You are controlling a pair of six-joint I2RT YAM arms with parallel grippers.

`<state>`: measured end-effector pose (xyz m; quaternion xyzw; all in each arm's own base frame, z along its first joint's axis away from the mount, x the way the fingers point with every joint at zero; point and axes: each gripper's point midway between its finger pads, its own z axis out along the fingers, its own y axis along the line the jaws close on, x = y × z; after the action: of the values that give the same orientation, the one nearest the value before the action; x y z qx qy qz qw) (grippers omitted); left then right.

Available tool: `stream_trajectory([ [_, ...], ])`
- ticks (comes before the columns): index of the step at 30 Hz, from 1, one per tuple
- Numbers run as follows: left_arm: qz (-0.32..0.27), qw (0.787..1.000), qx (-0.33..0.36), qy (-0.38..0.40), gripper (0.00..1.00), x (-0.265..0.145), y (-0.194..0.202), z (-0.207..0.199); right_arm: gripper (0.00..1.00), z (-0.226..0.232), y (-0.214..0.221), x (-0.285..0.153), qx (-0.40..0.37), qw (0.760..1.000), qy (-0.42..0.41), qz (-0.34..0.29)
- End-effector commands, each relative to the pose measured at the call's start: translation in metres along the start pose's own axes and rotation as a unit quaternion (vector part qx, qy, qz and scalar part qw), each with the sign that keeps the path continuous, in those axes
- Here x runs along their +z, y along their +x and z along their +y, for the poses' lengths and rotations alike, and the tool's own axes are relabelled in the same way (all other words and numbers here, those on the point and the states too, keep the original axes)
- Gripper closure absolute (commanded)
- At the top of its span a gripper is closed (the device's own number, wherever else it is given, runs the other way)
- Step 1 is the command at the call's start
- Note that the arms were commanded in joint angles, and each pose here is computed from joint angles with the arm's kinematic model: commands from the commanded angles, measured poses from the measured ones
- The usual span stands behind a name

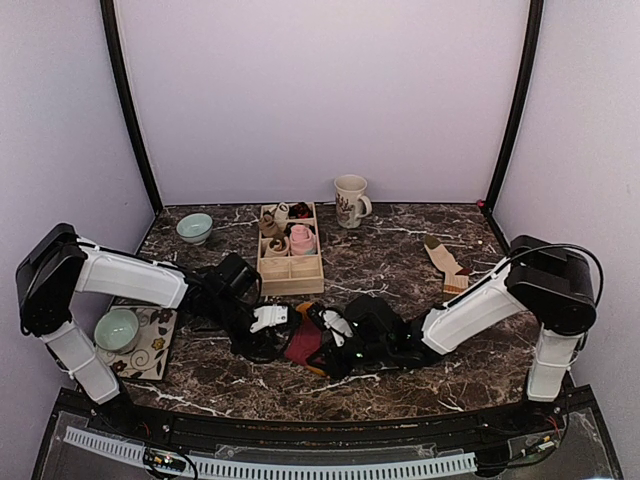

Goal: Roll the socks
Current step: Roll the sock at the center of the board.

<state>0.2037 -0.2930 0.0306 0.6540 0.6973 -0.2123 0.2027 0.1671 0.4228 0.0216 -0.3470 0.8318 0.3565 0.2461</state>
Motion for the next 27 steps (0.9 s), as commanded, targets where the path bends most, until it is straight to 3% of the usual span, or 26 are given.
stream_trajectory([
  [1, -0.032, 0.998, 0.042, 0.020, 0.67, -0.016, -0.015, -0.012, 1.00, -0.063, 0.123, -0.001, 0.062, 0.970, 0.108, 0.209],
  [6, -0.039, 0.994, 0.078, 0.059, 0.66, -0.027, -0.026, -0.028, 1.00, -0.061, 0.136, 0.002, 0.101, 0.959, 0.091, 0.247],
  [12, -0.028, 0.989, 0.122, 0.078, 0.64, -0.020, -0.031, -0.050, 1.00, -0.057, 0.147, 0.000, 0.180, 0.950, 0.047, 0.249],
  [22, -0.005, 0.986, 0.164, -0.030, 0.62, 0.001, -0.040, -0.024, 1.00, -0.058, 0.168, -0.003, 0.254, 0.927, 0.019, 0.277],
  [27, -0.002, 0.983, 0.180, -0.034, 0.62, 0.005, -0.040, -0.024, 1.00, -0.063, 0.170, -0.006, 0.270, 0.918, 0.032, 0.288],
])
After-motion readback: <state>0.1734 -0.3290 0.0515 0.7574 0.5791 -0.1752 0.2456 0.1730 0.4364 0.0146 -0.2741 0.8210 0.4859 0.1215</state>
